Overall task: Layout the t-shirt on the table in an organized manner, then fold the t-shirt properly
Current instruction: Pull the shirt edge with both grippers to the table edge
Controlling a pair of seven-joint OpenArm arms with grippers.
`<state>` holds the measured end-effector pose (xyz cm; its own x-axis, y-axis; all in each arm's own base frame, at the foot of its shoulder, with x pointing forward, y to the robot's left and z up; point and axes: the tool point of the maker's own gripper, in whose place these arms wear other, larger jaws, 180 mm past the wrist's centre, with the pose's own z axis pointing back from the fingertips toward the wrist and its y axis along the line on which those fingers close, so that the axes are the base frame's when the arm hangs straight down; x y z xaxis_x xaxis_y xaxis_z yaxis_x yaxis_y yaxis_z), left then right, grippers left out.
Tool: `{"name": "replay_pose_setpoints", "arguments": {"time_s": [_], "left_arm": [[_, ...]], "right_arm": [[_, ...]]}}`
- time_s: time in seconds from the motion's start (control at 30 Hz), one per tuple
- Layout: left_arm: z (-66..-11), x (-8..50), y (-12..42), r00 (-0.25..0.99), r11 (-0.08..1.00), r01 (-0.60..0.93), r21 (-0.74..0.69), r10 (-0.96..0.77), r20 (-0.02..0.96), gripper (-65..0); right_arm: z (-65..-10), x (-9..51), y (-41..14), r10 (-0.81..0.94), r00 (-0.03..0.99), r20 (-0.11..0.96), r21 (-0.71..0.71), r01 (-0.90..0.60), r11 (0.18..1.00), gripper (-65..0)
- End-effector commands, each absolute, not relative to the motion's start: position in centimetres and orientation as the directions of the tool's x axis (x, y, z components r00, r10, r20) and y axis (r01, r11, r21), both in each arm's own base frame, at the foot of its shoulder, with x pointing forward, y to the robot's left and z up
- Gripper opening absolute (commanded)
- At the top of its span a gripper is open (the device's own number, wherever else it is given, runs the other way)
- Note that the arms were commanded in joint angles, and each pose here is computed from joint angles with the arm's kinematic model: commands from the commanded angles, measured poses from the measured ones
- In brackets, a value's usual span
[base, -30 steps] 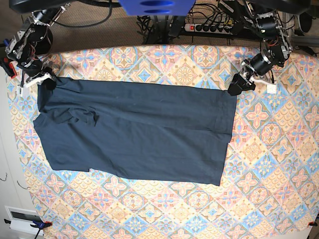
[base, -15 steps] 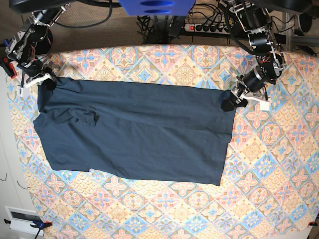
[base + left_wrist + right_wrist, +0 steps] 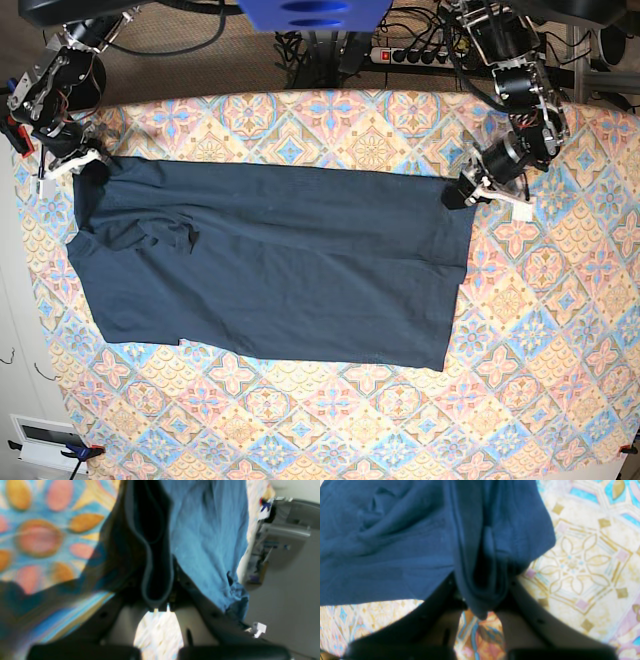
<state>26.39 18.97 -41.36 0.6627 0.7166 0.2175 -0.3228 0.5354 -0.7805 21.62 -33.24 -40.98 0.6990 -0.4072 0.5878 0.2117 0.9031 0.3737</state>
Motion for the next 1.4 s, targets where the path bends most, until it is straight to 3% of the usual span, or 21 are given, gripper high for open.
{"name": "replay_pose_setpoints", "arguments": {"time_s": [0.0,0.4,0.67,1.07,1.37], "left_arm": [[-39.8,26.7,20.3,0.643,0.552,-0.290,-0.782,0.717,0.269,-65.0],[-36.3,21.8,24.8,0.591,0.645,-0.296,-0.705,0.703,0.395,-65.0],[-37.2,17.7,26.4,0.571,0.612,-0.377,-0.695,0.745,0.346,-65.0],[-37.9,16.6,26.0,0.593,0.611,-0.397,-0.685,0.740,0.317,-65.0],[-38.8,14.6,24.9,0.657,0.610,-0.416,-0.674,0.715,0.242,-43.2]], "right_arm": [[-40.0,21.6,-34.0,-0.387,0.691,0.611,0.356,0.198,0.913,-65.0],[-40.2,18.3,-32.8,-0.299,0.769,0.565,0.293,0.152,0.944,-65.0],[-39.9,18.0,-32.3,-0.267,0.779,0.567,0.277,0.125,0.953,-65.0],[-40.7,16.0,-32.2,-0.263,0.809,0.526,0.269,0.135,0.954,-62.1],[-39.4,16.3,-31.9,-0.216,0.803,0.556,0.235,0.097,0.967,-44.2]]}}
